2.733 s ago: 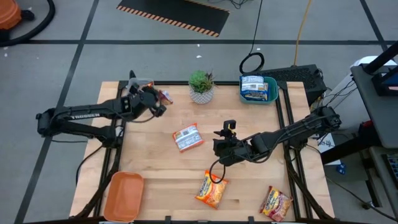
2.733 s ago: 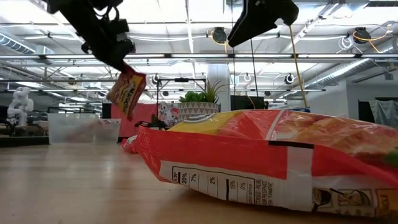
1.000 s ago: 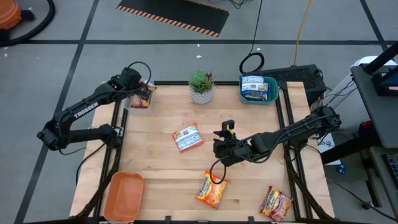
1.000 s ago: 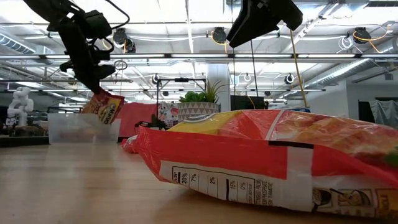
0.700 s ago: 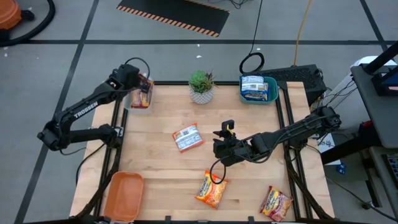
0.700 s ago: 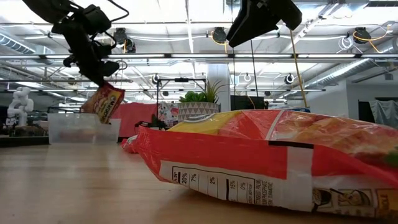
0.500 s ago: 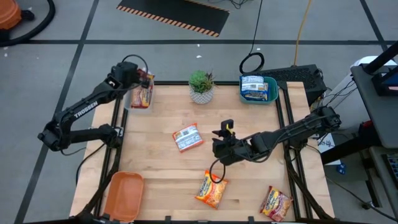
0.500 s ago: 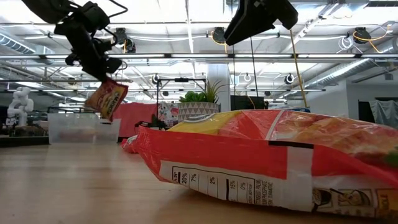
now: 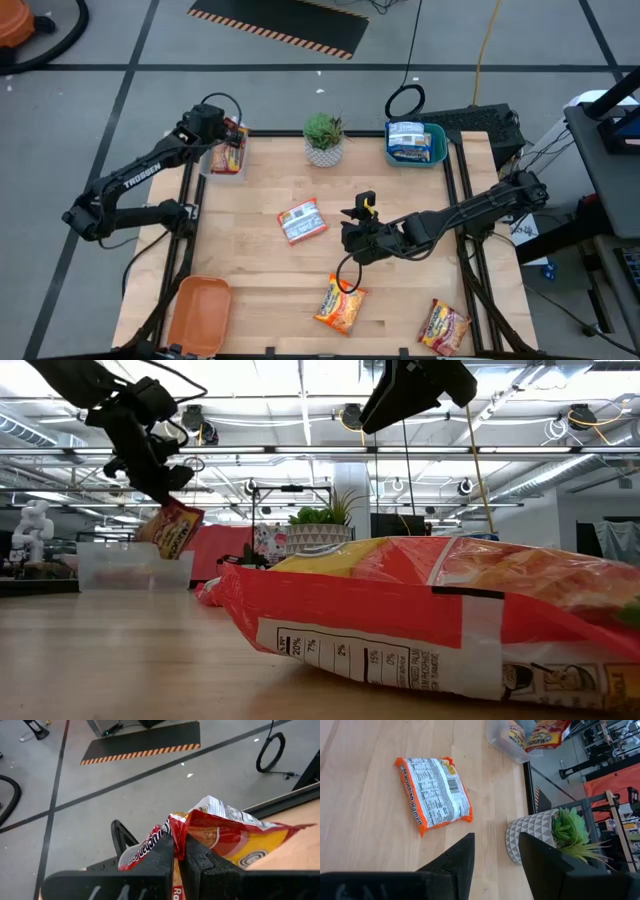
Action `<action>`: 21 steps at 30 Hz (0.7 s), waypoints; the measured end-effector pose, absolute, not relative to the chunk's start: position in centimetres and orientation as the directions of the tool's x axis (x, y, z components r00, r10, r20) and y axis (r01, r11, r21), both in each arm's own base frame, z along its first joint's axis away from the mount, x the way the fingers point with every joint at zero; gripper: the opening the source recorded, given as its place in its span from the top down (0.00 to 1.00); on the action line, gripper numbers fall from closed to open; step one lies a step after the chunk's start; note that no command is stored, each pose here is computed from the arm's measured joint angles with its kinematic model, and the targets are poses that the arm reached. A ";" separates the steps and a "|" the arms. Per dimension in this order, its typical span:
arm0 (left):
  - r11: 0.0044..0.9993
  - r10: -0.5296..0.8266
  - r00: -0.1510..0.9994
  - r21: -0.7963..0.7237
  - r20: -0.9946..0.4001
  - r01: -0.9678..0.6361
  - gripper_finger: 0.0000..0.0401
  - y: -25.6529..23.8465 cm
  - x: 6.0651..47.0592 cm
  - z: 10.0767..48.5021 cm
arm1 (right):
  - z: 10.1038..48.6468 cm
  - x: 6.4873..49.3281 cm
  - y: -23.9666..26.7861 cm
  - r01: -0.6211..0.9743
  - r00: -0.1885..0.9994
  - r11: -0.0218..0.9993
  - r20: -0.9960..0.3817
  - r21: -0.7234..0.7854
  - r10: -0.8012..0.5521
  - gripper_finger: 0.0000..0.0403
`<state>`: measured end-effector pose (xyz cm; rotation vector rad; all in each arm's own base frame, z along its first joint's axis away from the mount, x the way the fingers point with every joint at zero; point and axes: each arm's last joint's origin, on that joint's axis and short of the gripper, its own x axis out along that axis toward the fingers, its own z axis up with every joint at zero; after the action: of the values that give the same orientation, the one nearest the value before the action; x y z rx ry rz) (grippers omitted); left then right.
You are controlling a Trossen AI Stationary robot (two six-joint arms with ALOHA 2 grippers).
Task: Sort Maruchan noodles
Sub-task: Put the left red noodle pack into the transparent bin
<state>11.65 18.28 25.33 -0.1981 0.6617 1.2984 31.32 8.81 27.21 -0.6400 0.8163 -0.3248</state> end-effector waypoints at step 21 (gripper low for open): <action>0.457 0.592 0.141 0.187 -0.793 -0.869 0.96 15.6 11.5 21.6 | 27.2 31.3 9.0 0.048 0.654 0.783 -0.573 -0.621 -0.494 0.64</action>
<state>11.47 15.61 21.61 -0.3543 0.9425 1.0875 31.26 9.03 27.21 -0.6079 0.8074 -0.3293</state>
